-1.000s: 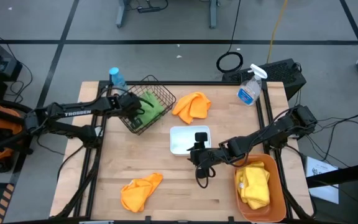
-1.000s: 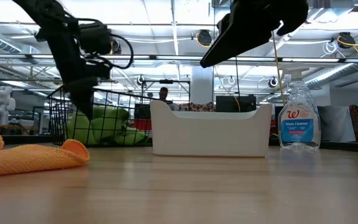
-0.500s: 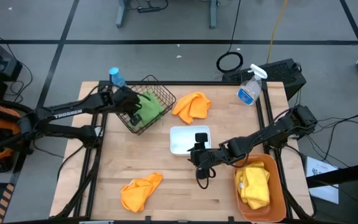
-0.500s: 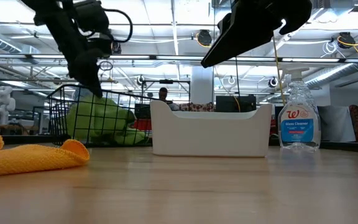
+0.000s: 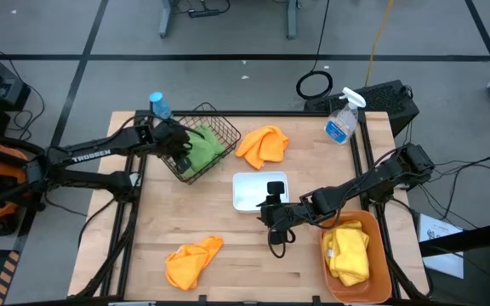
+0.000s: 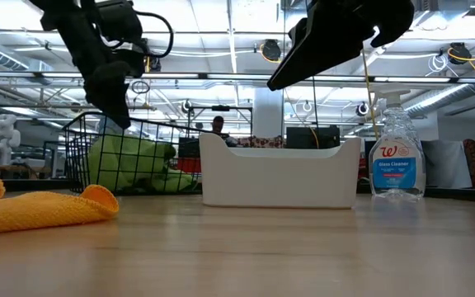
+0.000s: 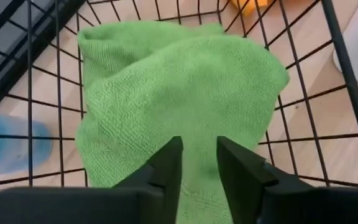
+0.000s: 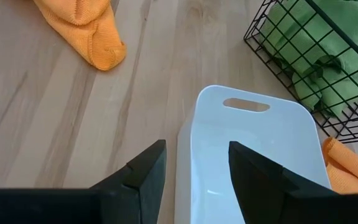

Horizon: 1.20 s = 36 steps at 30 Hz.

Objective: Sort microfiber towel by color & place in baskets
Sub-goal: Put the green microfiber towel into the black wire basket, then put the top orange microfiber towel into the white bin

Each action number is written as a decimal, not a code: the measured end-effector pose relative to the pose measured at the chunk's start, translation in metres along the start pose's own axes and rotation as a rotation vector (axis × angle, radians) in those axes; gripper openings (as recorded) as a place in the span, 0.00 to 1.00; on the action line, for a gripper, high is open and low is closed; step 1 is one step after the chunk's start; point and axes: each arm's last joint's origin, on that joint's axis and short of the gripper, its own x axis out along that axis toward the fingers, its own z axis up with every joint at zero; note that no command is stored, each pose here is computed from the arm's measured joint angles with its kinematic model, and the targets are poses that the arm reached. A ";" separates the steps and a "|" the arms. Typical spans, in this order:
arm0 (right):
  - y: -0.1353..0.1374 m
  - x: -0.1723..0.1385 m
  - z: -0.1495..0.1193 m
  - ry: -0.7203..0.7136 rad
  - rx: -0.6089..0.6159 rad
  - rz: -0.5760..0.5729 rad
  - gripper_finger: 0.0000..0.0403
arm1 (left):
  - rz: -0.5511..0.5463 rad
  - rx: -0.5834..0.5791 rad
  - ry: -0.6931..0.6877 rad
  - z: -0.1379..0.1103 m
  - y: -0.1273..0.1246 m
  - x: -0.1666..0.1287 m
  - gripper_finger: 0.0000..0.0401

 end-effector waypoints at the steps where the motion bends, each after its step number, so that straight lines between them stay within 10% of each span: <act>1: 0.000 0.000 0.000 0.000 0.000 0.000 0.41 | 0.002 0.000 -0.004 0.000 0.000 0.000 0.28; 22: -0.009 0.004 -0.001 0.015 -0.042 -0.025 0.41 | 0.245 -0.046 0.202 -0.004 0.008 0.086 0.11; 36: -0.095 0.028 -0.011 0.124 -0.136 -0.151 0.41 | 0.204 -0.080 -0.030 0.013 0.003 0.033 0.11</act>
